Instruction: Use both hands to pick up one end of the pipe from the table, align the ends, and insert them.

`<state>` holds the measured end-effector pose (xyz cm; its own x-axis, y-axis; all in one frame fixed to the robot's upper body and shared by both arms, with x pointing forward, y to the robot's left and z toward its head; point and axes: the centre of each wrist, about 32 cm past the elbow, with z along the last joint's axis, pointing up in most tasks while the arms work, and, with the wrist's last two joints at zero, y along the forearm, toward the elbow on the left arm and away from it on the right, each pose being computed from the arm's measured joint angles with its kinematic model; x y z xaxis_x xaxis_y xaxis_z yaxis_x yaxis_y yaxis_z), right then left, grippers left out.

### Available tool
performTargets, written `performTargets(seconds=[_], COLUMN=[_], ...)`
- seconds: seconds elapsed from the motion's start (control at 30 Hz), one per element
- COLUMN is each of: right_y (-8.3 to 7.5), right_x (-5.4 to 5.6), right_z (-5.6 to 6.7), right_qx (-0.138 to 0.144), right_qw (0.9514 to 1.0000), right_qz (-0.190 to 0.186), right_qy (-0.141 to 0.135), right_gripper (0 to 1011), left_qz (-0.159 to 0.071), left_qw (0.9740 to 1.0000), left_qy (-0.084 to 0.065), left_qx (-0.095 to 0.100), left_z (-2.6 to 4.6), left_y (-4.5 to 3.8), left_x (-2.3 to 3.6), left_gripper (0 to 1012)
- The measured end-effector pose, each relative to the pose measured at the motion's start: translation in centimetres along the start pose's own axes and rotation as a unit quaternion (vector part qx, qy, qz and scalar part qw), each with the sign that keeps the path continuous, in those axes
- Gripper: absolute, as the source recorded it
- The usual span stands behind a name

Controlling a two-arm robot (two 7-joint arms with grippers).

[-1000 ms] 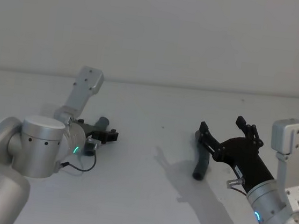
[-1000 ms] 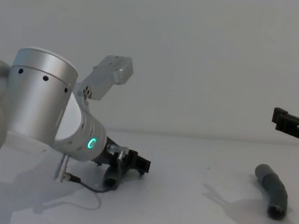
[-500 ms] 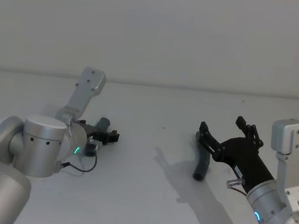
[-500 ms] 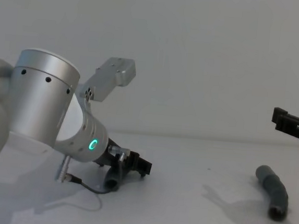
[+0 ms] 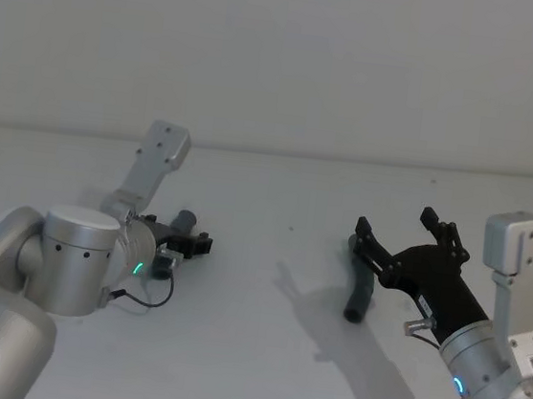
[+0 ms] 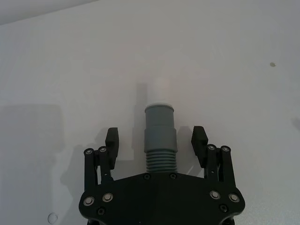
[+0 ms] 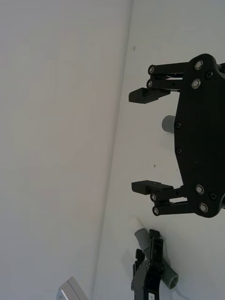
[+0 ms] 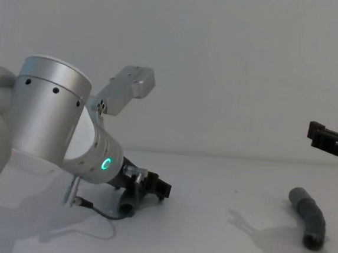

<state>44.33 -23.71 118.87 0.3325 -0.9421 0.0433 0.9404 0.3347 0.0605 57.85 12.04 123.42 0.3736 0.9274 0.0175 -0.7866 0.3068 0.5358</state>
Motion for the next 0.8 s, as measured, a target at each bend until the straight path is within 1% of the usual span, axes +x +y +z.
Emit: performTargets(seconds=[0.8], right_y=[0.00], right_x=[0.00], right_z=[0.00], right_qx=[0.000], right_qw=[1.0000], right_qz=[0.000], right_qy=[0.000], right_gripper=[1000], left_qz=[-0.001], left_qw=[1.0000], left_qy=[-0.001], left_qx=[0.003], left_z=[-0.10], left_y=[-0.06], left_x=[-0.04], left_gripper=[802])
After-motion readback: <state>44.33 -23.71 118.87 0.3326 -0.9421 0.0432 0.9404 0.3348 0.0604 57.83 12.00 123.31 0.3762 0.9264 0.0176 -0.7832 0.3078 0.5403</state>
